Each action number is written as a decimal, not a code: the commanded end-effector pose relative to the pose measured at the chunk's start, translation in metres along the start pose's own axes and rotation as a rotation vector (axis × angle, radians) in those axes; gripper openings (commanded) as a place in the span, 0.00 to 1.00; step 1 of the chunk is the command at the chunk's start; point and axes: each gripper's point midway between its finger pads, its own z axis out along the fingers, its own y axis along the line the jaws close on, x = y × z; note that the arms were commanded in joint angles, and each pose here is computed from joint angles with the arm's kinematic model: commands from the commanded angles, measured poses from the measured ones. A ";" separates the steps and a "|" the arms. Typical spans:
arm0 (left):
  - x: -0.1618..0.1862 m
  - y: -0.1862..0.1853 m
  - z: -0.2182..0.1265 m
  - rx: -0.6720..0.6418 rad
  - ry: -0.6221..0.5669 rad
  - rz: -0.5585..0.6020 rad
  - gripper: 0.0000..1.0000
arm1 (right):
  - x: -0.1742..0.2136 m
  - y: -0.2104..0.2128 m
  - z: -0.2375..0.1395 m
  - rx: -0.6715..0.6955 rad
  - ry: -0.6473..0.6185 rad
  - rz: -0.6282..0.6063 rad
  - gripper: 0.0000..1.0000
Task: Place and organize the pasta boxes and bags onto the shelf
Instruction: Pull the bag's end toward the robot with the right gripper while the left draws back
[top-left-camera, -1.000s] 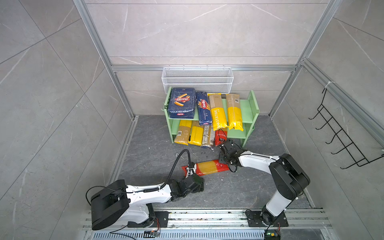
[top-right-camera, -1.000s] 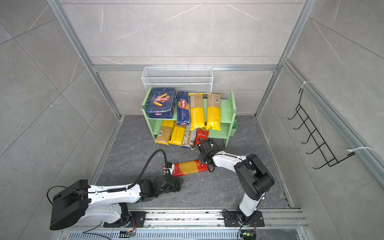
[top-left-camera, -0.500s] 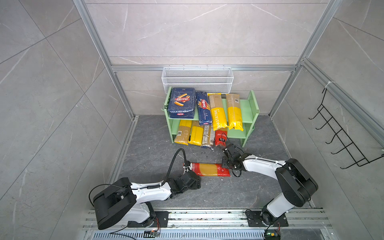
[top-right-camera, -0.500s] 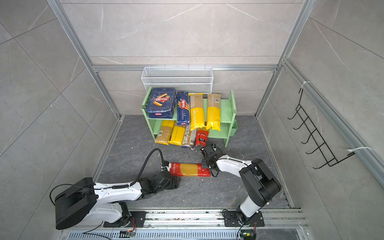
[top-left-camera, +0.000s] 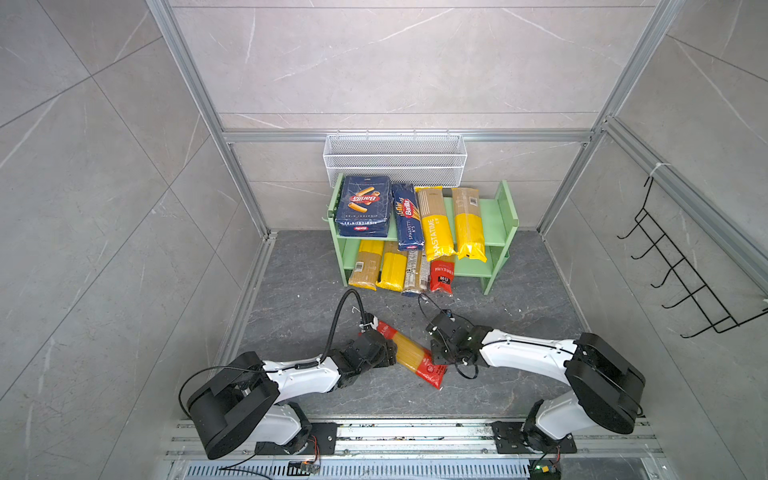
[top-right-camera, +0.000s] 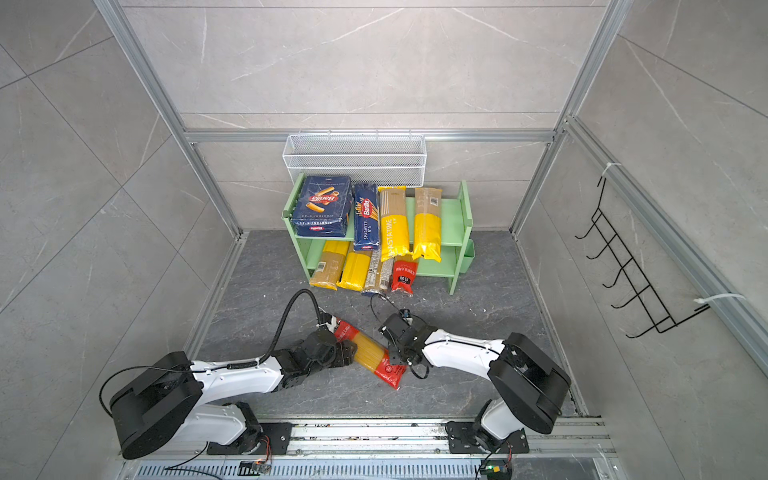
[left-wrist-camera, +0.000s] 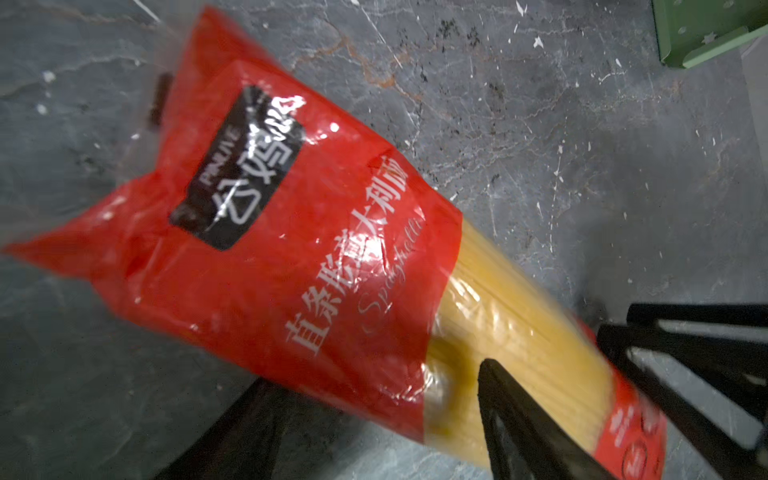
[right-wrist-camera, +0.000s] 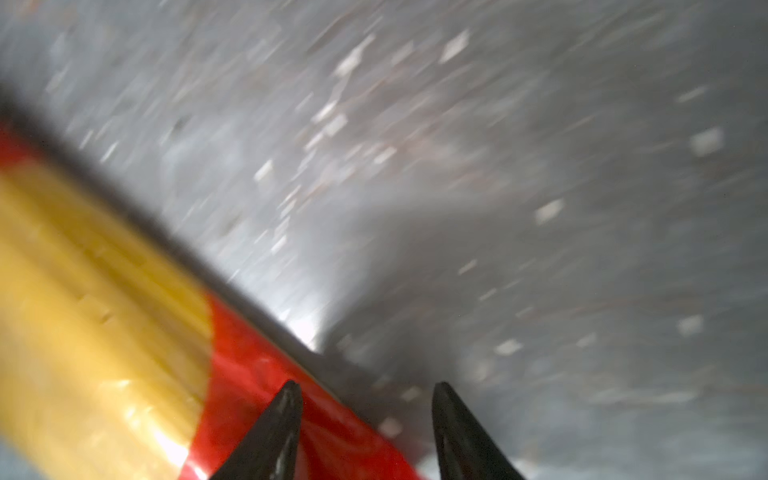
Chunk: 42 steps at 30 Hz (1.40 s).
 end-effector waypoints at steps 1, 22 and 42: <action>-0.006 0.000 0.003 0.012 0.008 0.035 0.74 | 0.018 0.009 -0.005 -0.015 0.048 -0.017 0.54; -0.048 0.019 -0.134 -0.043 -0.114 -0.001 0.99 | 0.068 0.042 -0.019 -0.030 -0.103 -0.335 0.99; -0.050 0.027 -0.185 0.003 -0.185 -0.056 0.99 | 0.083 0.033 -0.023 0.098 -0.349 -0.481 0.99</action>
